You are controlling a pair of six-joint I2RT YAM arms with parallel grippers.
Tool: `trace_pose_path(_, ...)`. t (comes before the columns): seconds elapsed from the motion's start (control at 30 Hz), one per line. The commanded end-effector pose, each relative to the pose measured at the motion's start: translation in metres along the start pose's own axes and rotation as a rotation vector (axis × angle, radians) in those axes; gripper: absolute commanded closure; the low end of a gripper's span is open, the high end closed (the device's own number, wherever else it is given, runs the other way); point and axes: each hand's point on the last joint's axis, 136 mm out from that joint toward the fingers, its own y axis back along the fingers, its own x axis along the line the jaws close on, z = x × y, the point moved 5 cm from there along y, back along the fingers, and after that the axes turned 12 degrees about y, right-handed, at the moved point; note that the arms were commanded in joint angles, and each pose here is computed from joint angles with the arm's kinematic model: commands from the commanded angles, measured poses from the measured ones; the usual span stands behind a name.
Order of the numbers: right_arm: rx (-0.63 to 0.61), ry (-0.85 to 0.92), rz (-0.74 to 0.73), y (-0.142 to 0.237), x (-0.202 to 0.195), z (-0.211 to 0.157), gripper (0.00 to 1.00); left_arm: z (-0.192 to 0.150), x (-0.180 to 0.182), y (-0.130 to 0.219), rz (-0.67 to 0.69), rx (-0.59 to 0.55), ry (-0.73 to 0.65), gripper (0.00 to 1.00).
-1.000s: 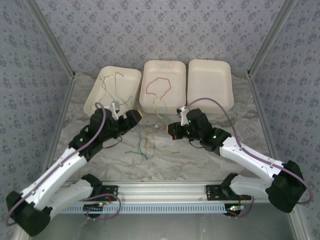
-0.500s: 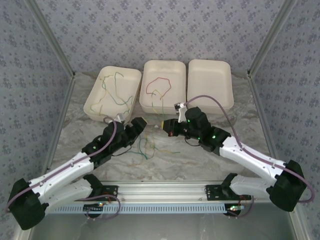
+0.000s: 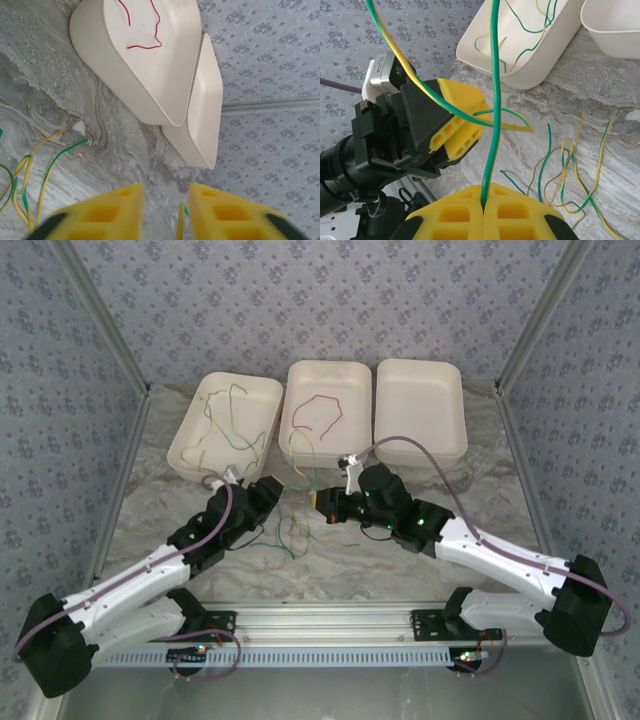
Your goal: Untangle the cables
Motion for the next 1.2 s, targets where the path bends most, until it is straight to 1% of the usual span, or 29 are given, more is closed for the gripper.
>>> trace_pose_path(0.0,-0.056,-0.005,0.009,0.008,0.007,0.012,1.00,0.004,-0.006,0.005,-0.030,-0.034,0.000,0.87)
trace_pose_path(0.03,-0.054,-0.005,0.009,0.009,0.007,0.010,1.00,0.005,-0.006,0.006,-0.024,-0.039,-0.005,0.96)
trace_pose_path(0.07,-0.055,-0.006,0.010,0.010,0.007,0.010,1.00,0.006,-0.007,0.007,-0.021,-0.042,-0.009,1.00)
trace_pose_path(0.13,-0.053,0.006,-0.007,0.014,0.005,0.008,1.00,0.012,-0.008,0.012,-0.015,-0.063,-0.011,1.00)
trace_pose_path(0.2,-0.037,0.044,-0.060,0.020,-0.002,0.004,1.00,0.021,-0.012,0.021,-0.010,-0.090,-0.015,1.00)
trace_pose_path(0.3,0.026,0.199,-0.195,0.032,-0.021,-0.009,1.00,0.048,-0.027,0.042,0.005,-0.135,-0.009,1.00)
trace_pose_path(0.37,0.101,0.320,-0.292,0.038,-0.037,-0.024,1.00,0.070,-0.041,0.057,0.014,-0.159,0.005,1.00)
trace_pose_path(0.43,0.190,0.454,-0.404,0.046,-0.056,-0.040,1.00,0.093,-0.059,0.073,0.009,-0.183,0.024,1.00)
trace_pose_path(0.53,0.265,0.574,-0.510,0.058,-0.072,-0.053,1.00,0.123,-0.087,0.092,-0.017,-0.214,0.041,1.00)
trace_pose_path(0.63,0.284,0.634,-0.552,0.066,-0.076,-0.057,1.00,0.149,-0.114,0.101,-0.062,-0.239,0.049,1.00)
trace_pose_path(0.7,0.276,0.644,-0.543,0.069,-0.074,-0.057,1.00,0.163,-0.133,0.101,-0.090,-0.244,0.045,1.00)
trace_pose_path(0.77,0.275,0.654,-0.541,0.069,-0.069,-0.058,1.00,0.175,-0.151,0.101,-0.122,-0.242,0.037,1.00)
trace_pose_path(0.87,0.311,0.696,-0.550,0.062,-0.065,-0.065,1.00,0.189,-0.176,0.097,-0.157,-0.236,0.024,1.00)
trace_pose_path(0.93,0.339,0.727,-0.571,0.057,-0.063,-0.069,1.00,0.194,-0.188,0.095,-0.173,-0.231,0.025,1.00)
trace_pose_path(1.07,0.428,0.801,-0.669,0.050,-0.066,-0.080,1.00,0.201,-0.205,0.098,-0.199,-0.237,0.032,1.00)
trace_pose_path(1.17,0.453,0.852,-0.741,0.046,-0.067,-0.083,1.00,0.207,-0.211,0.105,-0.202,-0.256,0.050,1.00)
